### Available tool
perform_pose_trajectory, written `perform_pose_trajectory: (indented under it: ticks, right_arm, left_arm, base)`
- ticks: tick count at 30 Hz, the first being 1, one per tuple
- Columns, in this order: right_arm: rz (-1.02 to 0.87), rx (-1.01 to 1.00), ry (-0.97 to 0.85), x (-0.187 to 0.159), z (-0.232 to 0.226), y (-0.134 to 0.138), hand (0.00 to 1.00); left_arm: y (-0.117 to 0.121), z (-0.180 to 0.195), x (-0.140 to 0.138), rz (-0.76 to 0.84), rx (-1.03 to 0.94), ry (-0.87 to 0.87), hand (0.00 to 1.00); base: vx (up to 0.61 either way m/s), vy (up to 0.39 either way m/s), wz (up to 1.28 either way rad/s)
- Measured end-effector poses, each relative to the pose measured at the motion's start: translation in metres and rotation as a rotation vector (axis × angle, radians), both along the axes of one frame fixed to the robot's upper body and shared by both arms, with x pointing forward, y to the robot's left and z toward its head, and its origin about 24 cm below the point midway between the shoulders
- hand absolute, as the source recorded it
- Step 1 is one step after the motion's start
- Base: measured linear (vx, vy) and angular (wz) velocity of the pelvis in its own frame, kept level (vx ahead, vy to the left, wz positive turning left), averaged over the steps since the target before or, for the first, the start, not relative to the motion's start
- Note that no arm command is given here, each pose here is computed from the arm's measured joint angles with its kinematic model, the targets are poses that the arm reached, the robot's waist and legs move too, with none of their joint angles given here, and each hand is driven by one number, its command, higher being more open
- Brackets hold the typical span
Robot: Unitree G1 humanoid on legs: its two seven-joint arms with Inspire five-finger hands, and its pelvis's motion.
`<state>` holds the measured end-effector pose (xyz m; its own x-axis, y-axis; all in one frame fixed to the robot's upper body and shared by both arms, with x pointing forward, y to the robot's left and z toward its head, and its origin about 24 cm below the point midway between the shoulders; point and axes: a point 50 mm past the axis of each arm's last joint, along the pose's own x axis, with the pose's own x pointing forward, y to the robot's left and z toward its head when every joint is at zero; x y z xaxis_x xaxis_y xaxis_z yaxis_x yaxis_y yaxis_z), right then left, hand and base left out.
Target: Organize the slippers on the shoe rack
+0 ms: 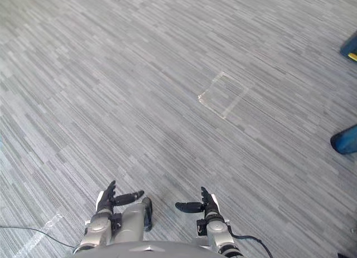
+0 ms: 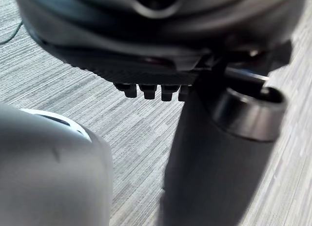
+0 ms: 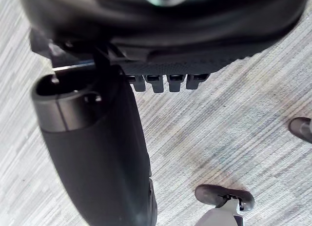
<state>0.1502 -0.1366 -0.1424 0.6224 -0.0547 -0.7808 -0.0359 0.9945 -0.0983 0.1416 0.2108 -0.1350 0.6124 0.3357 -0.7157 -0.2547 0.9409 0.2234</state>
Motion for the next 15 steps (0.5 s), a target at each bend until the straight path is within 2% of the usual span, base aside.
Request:
perform_pose_trajectory:
  ticks: [6, 9, 12, 15]
  right_arm:
    - [0.011, 0.001, -0.051, 0.011, 0.006, -0.002, 1.00]
    - [0.024, 0.005, -0.126, 0.022, 0.015, -0.001, 1.00]
    - [0.056, -0.003, -0.117, 0.026, 0.014, -0.001, 1.00]
    - [0.038, -0.003, -0.093, 0.026, 0.012, -0.004, 1.00]
  left_arm:
    - [0.010, -0.010, -0.021, -0.024, 0.057, 0.122, 1.00]
    - [0.012, -0.013, -0.026, -0.024, 0.058, 0.158, 1.00]
    - [0.009, -0.015, -0.029, -0.040, 0.051, 0.176, 1.00]
    - [0.004, -0.014, -0.025, -0.063, 0.042, 0.160, 1.00]
  base:
    - [0.55, 0.039, -0.31]
    - [0.54, -0.105, 0.02]
    - [0.71, -0.174, -0.07]
    - [0.36, -0.076, -0.13]
